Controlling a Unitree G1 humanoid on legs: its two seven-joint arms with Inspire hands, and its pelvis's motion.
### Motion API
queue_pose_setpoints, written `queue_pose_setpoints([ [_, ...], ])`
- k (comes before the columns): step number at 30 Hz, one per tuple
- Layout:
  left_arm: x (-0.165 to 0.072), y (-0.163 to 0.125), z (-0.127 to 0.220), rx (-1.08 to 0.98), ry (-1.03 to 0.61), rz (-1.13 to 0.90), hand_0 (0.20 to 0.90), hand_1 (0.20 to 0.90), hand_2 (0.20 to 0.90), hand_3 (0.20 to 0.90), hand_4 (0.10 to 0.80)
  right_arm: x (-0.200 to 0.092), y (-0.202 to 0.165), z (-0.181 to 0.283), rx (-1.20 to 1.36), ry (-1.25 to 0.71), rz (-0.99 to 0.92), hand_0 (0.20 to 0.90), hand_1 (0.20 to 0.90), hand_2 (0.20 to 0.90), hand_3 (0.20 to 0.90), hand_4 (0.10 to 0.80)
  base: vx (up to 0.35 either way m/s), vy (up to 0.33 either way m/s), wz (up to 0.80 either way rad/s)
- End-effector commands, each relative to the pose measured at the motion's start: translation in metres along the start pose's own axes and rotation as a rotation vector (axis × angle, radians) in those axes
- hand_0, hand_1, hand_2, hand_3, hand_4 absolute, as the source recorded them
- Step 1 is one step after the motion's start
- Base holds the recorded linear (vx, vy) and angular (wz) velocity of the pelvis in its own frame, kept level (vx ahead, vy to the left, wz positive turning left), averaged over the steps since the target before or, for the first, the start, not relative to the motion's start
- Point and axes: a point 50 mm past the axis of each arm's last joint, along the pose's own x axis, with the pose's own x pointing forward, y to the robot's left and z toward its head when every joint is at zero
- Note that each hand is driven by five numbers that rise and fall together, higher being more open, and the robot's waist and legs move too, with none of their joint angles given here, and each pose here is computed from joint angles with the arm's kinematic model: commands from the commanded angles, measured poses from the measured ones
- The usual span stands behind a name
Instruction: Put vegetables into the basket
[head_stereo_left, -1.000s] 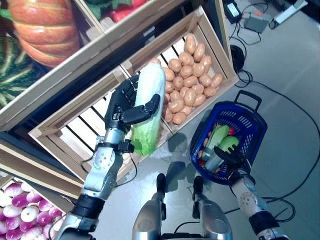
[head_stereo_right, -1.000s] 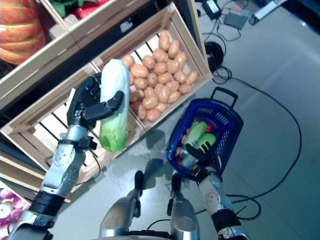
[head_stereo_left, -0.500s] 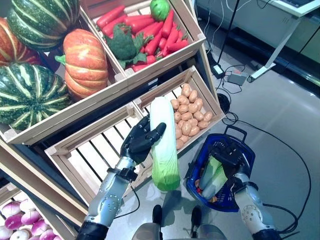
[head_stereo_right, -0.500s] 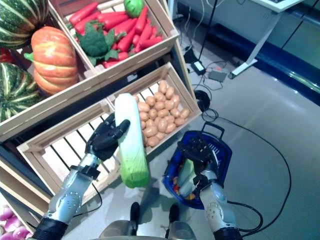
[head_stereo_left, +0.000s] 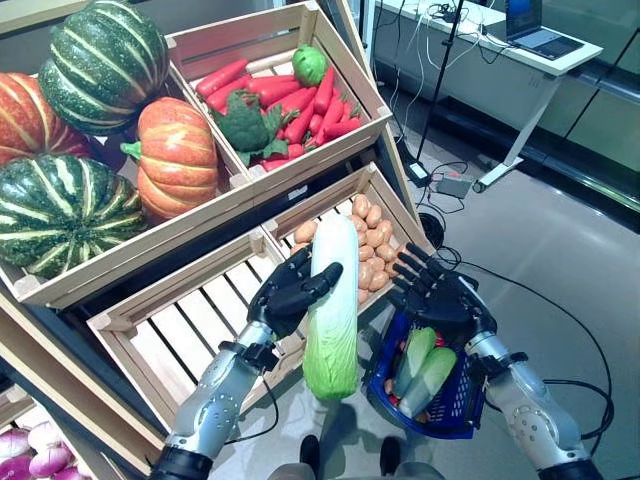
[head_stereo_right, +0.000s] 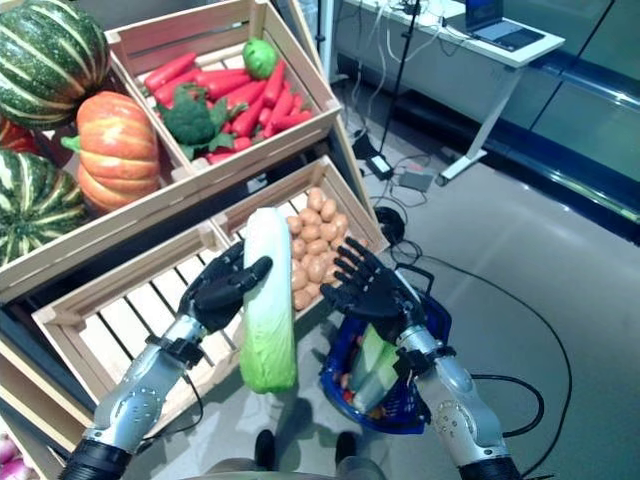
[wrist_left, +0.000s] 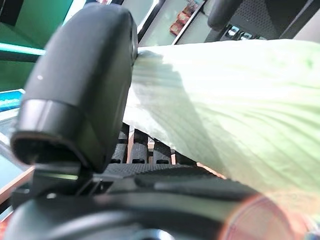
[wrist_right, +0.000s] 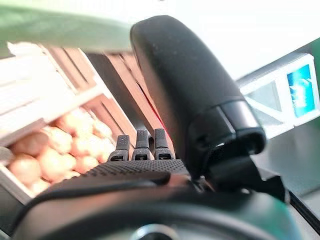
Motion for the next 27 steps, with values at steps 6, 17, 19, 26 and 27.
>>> queue_pose_setpoints([
  [6, 0.011, -0.025, 0.039, 0.079, -0.191, -0.154, 0.3, 0.3, 0.3, 0.3, 0.4, 0.007, 0.026, 0.023, -0.049, 0.001, 0.238, 0.9, 0.9, 0.9, 0.9, 0.8, 0.0, 0.0, 0.0],
  [17, 0.014, -0.039, 0.044, 0.076, -0.223, -0.241, 0.3, 0.3, 0.3, 0.3, 0.4, 0.012, 0.032, 0.006, -0.005, 0.122, 0.283, 0.9, 0.9, 0.9, 0.9, 0.8, 0.0, 0.0, 0.0],
  [19, 0.015, -0.043, 0.044, 0.072, -0.223, -0.264, 0.3, 0.3, 0.3, 0.3, 0.4, 0.012, 0.033, 0.003, -0.002, 0.149, 0.293, 0.9, 0.9, 0.9, 0.9, 0.8, 0.0, 0.0, 0.0],
  [26, 0.016, -0.049, 0.044, 0.041, -0.221, -0.318, 0.3, 0.3, 0.3, 0.3, 0.4, 0.014, 0.038, -0.007, 0.012, 0.196, 0.331, 0.9, 0.9, 0.9, 0.9, 0.8, 0.0, 0.0, 0.0],
  [27, 0.016, -0.051, 0.043, 0.029, -0.218, -0.332, 0.3, 0.3, 0.3, 0.3, 0.4, 0.014, 0.039, -0.008, 0.017, 0.203, 0.341, 0.9, 0.9, 0.9, 0.9, 0.8, 0.0, 0.0, 0.0],
])
